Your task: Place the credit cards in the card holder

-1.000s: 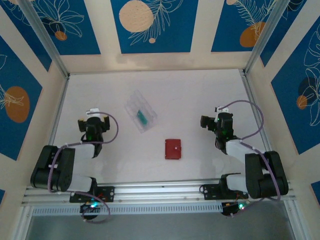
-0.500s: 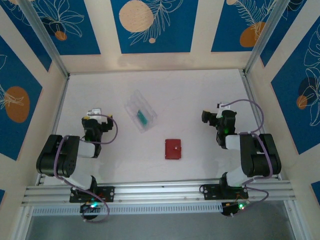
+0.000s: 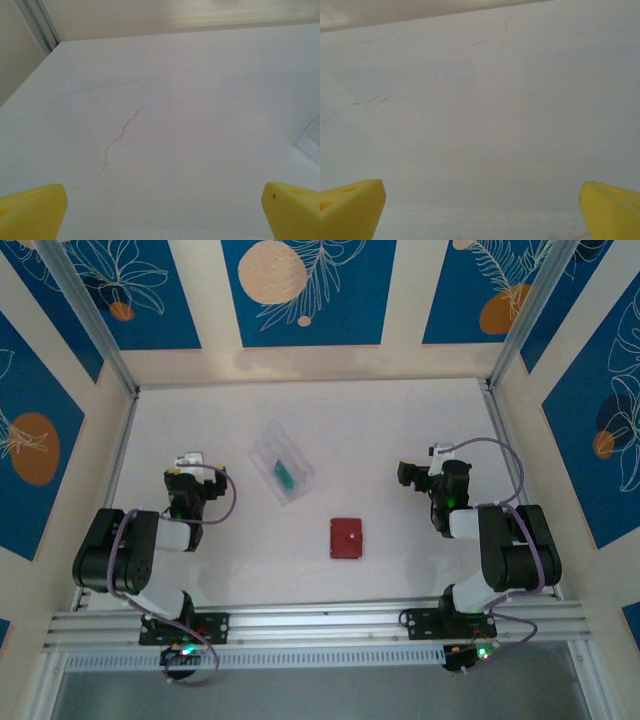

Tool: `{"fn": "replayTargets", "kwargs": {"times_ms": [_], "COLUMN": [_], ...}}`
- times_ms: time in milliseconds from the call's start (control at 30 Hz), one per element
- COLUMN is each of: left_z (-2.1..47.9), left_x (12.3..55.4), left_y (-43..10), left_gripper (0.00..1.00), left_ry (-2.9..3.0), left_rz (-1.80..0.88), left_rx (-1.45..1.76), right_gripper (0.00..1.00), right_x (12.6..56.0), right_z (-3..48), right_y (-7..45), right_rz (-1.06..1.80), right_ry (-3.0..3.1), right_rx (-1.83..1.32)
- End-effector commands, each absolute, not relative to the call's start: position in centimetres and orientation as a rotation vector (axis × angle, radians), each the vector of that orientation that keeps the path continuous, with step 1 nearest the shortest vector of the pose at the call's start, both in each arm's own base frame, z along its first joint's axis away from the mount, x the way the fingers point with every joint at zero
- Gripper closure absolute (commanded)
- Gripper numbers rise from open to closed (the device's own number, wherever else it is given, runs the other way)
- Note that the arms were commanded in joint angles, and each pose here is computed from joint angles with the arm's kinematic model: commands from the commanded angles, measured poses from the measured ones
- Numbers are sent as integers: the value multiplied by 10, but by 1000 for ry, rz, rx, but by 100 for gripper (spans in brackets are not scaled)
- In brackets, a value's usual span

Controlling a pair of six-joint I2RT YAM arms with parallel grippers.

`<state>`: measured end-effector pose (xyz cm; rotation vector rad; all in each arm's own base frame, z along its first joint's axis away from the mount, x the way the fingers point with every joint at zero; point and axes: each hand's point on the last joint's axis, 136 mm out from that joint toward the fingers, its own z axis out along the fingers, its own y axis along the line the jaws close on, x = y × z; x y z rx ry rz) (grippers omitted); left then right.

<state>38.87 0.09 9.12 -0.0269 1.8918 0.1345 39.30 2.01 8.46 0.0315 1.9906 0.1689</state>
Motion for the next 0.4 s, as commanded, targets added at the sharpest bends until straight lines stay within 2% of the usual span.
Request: {"fn": "replayTargets", "kwargs": {"times_ms": [0, 367], "left_z": [92, 91], "left_x": [395, 396], "left_y": [-30, -31], "left_gripper": [0, 0], "left_ry": [1898, 1911], "left_rz": [26, -11], "left_rx": [160, 162], "right_gripper": [1, 1], "right_x": [396, 396], "right_z": [93, 93], "right_y": [24, 24], "right_rz": [172, 172], "right_ry": [1951, 1951], "right_rx": [-3, -4]}}
